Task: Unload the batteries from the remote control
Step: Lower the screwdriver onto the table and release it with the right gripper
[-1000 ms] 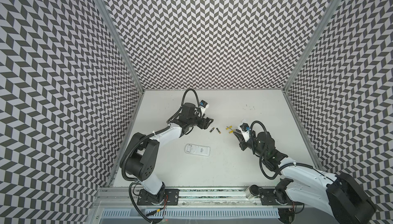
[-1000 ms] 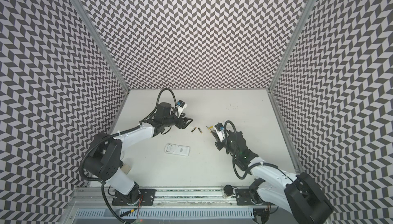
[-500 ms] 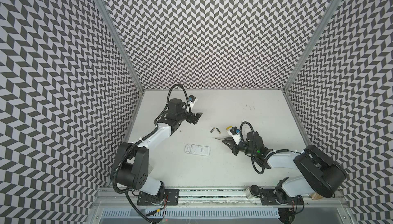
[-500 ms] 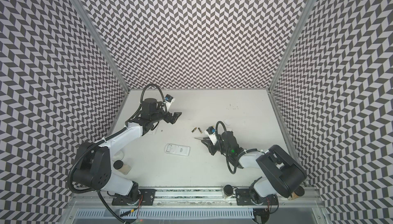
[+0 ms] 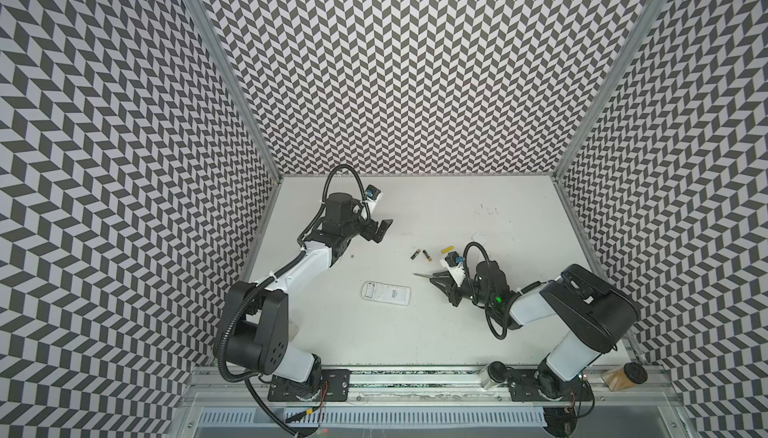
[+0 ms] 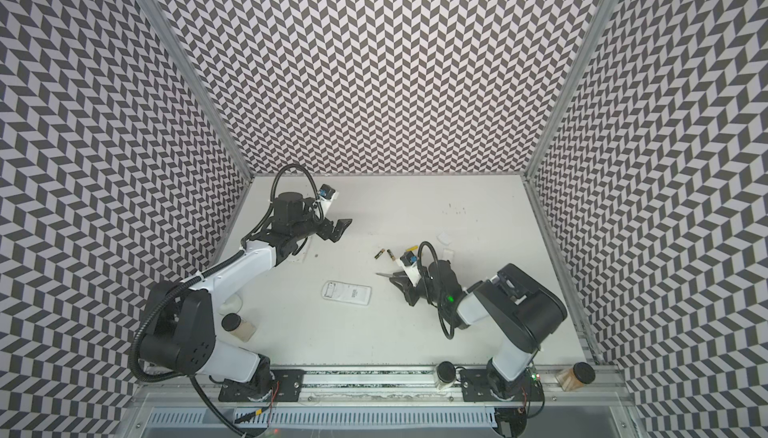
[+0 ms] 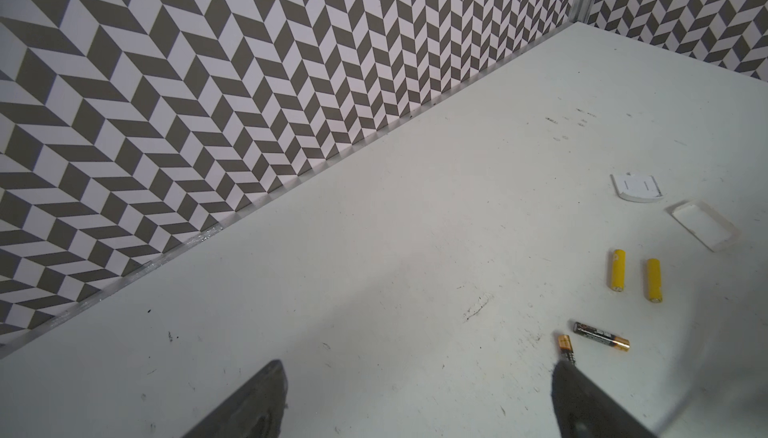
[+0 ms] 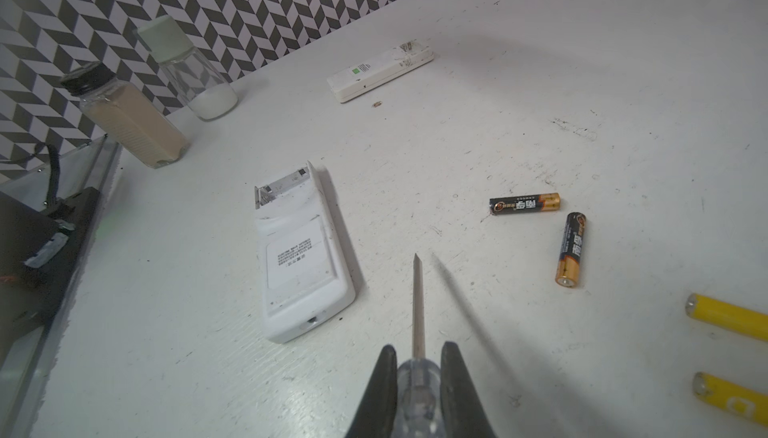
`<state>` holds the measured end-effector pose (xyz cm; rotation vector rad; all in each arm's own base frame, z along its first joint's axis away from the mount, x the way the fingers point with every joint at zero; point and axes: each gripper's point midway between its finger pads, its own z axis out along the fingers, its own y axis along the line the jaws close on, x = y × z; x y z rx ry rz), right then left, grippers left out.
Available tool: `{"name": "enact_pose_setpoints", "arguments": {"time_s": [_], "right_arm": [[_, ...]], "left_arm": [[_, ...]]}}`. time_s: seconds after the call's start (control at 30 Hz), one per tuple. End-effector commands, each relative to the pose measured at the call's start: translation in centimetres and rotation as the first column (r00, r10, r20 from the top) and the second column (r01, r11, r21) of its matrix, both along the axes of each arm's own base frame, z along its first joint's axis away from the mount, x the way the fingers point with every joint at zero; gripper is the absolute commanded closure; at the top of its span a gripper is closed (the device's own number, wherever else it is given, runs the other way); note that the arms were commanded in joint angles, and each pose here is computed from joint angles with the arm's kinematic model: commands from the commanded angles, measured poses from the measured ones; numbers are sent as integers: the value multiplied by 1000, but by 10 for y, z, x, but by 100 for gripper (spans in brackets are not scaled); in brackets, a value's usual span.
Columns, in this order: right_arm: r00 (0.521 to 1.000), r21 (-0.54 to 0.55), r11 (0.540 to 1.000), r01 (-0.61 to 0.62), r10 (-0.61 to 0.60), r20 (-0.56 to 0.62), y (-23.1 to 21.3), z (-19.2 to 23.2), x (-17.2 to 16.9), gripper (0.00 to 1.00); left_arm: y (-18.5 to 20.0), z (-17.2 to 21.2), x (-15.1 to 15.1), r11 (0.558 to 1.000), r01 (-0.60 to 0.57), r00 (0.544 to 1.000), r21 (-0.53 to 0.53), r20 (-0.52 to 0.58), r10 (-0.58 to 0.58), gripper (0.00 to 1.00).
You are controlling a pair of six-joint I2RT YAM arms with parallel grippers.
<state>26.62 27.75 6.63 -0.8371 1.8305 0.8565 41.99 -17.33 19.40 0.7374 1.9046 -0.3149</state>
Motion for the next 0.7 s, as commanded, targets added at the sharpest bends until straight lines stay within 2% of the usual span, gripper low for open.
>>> {"name": "enact_pose_setpoints", "arguments": {"time_s": [0.0, 0.33, 0.67], "right_arm": [[999, 38, 999, -8, 6, 54, 2, 11, -1, 80], [999, 15, 1000, -1, 0, 45, 2, -2, 2, 74], [996, 44, 999, 2, -6, 84, 5, 30, 8, 68]], "left_arm": [[6, 12, 0, 1000, -19, 999, -8, 30, 19, 1], [15, 14, 2, 999, -37, 999, -1, 38, 37, 1], [26, 12, 7, 998, -61, 997, 13, 37, 61, 1]]}}
